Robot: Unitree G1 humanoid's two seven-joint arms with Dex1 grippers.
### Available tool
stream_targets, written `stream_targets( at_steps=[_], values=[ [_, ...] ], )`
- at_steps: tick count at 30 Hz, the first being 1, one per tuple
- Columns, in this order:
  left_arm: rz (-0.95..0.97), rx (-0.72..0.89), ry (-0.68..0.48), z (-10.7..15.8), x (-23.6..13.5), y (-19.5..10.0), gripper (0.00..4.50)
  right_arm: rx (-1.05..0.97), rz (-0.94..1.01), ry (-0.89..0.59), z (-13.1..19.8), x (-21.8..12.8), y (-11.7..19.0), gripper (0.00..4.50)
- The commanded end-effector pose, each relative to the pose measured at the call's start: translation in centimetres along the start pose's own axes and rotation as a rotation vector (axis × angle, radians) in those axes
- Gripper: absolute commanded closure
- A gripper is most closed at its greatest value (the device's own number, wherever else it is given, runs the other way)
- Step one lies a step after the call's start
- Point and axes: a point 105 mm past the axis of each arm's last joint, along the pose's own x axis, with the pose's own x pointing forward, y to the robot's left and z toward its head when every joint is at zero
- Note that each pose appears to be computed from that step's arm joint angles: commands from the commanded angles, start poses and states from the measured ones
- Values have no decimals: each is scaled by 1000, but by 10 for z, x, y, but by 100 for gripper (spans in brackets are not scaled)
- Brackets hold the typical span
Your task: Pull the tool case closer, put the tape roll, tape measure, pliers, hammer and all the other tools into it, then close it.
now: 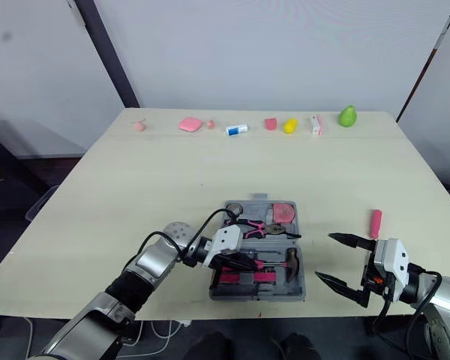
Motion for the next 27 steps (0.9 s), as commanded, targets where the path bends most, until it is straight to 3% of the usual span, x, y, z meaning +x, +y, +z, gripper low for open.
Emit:
stream_targets(
  at_steps=[1, 9, 18, 20, 21, 22, 27],
  values=[
    [67, -48, -72, 10, -3, 8, 445, -21, -13, -33, 9, -1, -6, 0],
    [274, -39, -310, 57, -53, 28, 445, 21, -127, -40, 1, -11, -17, 0],
    [557, -152, -464, 49, -118, 29, 445, 101, -356, 3, -32, -42, -33, 0],
    [626, -186, -477, 40, -132, 25, 353, 103, -397, 14, -37, -48, -36, 0],
    [656, -203, -479, 34, -138, 22, 337, 102, -408, 23, -39, -51, -36, 0],
    [685, -215, -471, 27, -143, 18, 274, 104, -420, 27, -40, -53, -36, 0],
    [769, -293, -406, -15, -166, -14, 54, 92, -487, 77, -50, -68, -36, 0]
  ],
)
